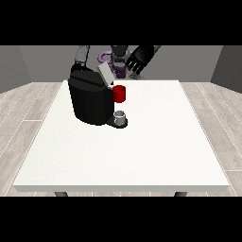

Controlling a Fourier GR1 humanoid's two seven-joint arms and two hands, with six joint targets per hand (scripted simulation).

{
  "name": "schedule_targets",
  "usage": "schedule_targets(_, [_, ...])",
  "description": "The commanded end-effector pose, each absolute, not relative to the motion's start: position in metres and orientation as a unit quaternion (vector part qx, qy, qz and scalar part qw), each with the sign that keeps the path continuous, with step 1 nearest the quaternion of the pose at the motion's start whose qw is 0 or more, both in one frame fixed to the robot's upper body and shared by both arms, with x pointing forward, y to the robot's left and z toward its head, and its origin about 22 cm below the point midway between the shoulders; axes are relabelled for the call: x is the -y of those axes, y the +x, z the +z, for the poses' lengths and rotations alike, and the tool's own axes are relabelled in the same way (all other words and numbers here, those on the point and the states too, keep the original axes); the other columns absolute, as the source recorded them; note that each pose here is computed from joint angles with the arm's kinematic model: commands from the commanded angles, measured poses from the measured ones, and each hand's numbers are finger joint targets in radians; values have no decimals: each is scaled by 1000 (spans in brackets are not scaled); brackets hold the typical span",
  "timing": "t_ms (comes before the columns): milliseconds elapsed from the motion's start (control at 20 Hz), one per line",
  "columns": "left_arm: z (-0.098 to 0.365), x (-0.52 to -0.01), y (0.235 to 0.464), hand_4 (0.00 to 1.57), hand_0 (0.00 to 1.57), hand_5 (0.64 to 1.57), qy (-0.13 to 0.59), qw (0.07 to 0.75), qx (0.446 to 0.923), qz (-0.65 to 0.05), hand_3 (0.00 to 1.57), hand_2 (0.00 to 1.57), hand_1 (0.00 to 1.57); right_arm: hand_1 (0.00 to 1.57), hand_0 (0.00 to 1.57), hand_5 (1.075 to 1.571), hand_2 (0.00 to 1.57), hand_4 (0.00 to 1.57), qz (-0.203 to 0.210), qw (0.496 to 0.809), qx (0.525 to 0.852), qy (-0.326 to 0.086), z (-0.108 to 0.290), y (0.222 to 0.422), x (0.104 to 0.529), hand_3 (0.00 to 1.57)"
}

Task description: Insert the coffee pod into the coffee machine and close the lid

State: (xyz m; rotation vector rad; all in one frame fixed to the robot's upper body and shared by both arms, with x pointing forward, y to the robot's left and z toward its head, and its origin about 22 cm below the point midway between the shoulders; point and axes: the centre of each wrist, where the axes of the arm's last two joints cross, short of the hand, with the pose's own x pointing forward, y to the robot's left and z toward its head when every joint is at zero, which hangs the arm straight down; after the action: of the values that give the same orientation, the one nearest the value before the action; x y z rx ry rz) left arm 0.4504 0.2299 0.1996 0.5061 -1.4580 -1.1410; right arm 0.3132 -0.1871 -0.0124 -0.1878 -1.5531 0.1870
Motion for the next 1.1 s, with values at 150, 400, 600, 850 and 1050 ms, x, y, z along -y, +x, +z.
schedule_targets(150, [244,-255,456,487,1203,1571,259,578,621,-462,1262,1267,1203,0,0,1571,0,0,100,675,728,-71,42,330,183,0])
schedule_targets(400, [250,-247,457,479,1239,1571,261,552,644,-461,1248,1290,1239,0,0,1571,0,37,82,651,748,-102,46,336,204,0])
schedule_targets(600, [269,-240,459,491,1223,1571,277,550,650,-446,1245,1288,1223,0,0,1571,0,178,87,645,755,-79,44,332,177,0])
schedule_targets(850, [275,-245,458,464,1175,1571,272,530,657,-462,1216,1242,1175,0,0,1571,0,0,59,633,765,-104,50,341,208,0])
schedule_targets(1050, [273,-230,460,433,1260,1571,261,539,645,-475,1229,1292,1260,0,0,1571,0,100,51,649,751,-110,40,341,207,0])
